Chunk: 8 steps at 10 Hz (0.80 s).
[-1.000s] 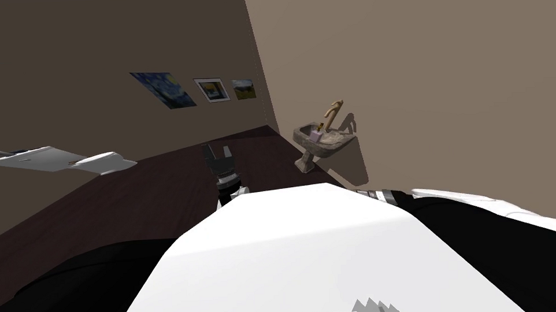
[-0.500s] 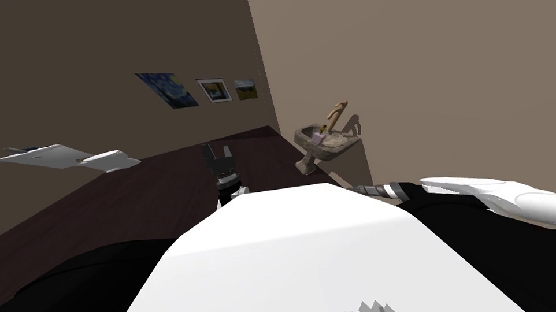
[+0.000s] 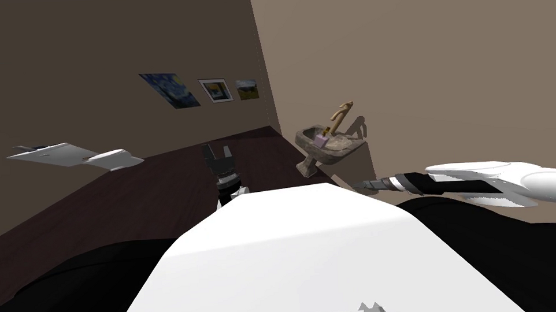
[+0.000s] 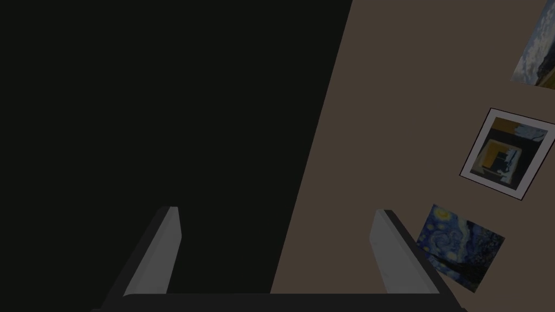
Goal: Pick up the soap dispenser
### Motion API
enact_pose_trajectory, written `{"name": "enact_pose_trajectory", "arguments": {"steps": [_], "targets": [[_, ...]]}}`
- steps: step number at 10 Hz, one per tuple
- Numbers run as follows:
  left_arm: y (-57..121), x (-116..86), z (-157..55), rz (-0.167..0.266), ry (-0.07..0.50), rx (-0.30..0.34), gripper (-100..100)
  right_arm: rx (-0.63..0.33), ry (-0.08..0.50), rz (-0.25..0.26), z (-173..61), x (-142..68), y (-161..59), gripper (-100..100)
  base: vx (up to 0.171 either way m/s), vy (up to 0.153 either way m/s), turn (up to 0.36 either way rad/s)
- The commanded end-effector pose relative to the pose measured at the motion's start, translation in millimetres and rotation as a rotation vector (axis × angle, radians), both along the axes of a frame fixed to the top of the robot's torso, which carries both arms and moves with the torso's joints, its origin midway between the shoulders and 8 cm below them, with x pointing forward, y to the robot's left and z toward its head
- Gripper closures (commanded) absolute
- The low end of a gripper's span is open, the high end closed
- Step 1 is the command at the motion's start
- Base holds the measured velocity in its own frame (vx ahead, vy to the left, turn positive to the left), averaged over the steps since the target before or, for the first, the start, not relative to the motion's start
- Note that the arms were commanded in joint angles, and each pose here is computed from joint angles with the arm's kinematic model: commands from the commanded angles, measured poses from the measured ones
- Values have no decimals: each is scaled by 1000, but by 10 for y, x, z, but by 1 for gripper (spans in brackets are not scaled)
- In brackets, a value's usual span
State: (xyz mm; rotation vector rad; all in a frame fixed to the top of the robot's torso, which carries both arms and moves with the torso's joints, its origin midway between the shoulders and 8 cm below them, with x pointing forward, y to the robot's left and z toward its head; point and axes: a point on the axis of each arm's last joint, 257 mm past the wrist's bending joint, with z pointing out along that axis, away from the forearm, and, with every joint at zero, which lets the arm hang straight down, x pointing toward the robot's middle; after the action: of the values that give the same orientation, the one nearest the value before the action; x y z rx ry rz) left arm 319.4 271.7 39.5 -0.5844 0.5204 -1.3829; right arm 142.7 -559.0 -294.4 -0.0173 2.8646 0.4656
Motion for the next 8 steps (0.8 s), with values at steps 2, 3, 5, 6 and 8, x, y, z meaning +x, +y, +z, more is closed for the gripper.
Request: {"name": "enact_pose_trajectory", "arguments": {"steps": [2, 3, 5, 6, 8], "targets": [[0, 0, 0, 0, 0, 0, 0, -55, 15, 32, 173, 132, -190, -100, 92, -31, 56], [0, 0, 0, 0, 0, 0, 0, -89, 23, 46, 289, 224, -307, -100, 95, -24, 54], [0, 0, 0, 0, 0, 0, 0, -127, 29, 67, 428, 342, -417, -100, 106, -20, 55], [0, 0, 0, 0, 0, 0, 0, -136, 30, 74, 462, 380, -428, -100, 107, -27, 45], [0, 0, 0, 0, 0, 0, 0, -174, 35, 98, 601, 500, -520, -100, 119, -8, 57]]}}
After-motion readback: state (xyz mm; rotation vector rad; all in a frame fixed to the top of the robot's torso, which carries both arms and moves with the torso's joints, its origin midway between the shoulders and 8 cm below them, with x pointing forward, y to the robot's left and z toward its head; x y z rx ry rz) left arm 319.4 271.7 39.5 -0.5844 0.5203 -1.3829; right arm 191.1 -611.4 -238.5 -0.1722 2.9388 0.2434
